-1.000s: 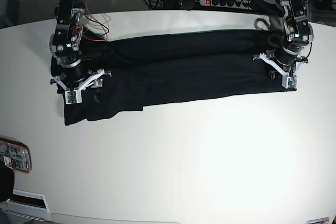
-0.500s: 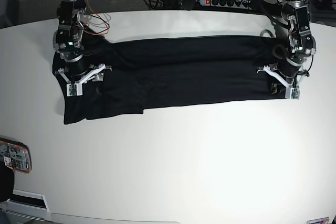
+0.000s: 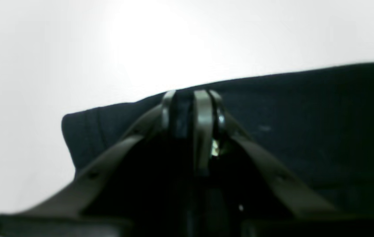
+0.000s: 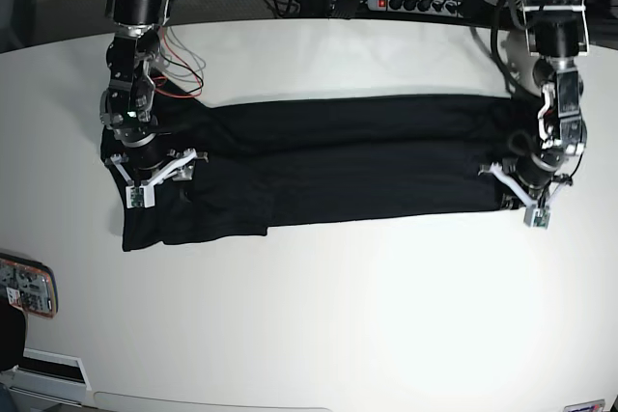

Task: Fold the T-shirt properly
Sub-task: 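Grasp the folded edge with both grippers and drag the strip flat, then release the strip and move the left gripper to the strip's end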

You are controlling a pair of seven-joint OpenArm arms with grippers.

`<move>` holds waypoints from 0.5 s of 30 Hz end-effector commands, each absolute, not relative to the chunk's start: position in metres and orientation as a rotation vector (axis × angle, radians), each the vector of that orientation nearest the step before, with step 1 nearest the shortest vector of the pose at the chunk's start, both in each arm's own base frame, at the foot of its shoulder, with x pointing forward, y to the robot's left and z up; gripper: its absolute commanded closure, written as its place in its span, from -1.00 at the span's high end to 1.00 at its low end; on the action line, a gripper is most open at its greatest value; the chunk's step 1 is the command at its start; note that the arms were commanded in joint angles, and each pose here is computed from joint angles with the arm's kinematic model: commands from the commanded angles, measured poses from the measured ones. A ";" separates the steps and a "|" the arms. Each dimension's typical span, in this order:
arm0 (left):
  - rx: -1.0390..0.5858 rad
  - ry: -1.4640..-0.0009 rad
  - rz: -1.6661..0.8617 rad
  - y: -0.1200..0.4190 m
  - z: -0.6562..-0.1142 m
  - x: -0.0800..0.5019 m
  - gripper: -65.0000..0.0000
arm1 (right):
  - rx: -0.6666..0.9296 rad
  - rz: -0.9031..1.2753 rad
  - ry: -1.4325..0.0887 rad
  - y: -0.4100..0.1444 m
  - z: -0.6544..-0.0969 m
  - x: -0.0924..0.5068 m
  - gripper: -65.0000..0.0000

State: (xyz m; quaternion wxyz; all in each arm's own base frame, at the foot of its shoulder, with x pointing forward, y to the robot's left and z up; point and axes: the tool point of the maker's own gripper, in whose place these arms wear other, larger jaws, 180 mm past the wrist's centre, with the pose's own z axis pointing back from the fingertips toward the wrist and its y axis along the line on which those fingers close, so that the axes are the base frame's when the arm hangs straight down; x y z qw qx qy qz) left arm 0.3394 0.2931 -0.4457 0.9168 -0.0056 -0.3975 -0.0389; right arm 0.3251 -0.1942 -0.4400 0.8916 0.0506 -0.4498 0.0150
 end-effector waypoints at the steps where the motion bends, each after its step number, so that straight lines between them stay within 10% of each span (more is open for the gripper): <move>1: 0.018 -0.672 -0.116 0.295 -0.470 0.317 -0.76 | 0.083 0.036 -0.874 -0.200 -0.449 0.317 0.21; 15: 0.035 -0.863 -0.162 0.282 -0.407 0.336 -0.52 | 0.045 0.102 -1.079 -0.196 -0.371 0.347 0.21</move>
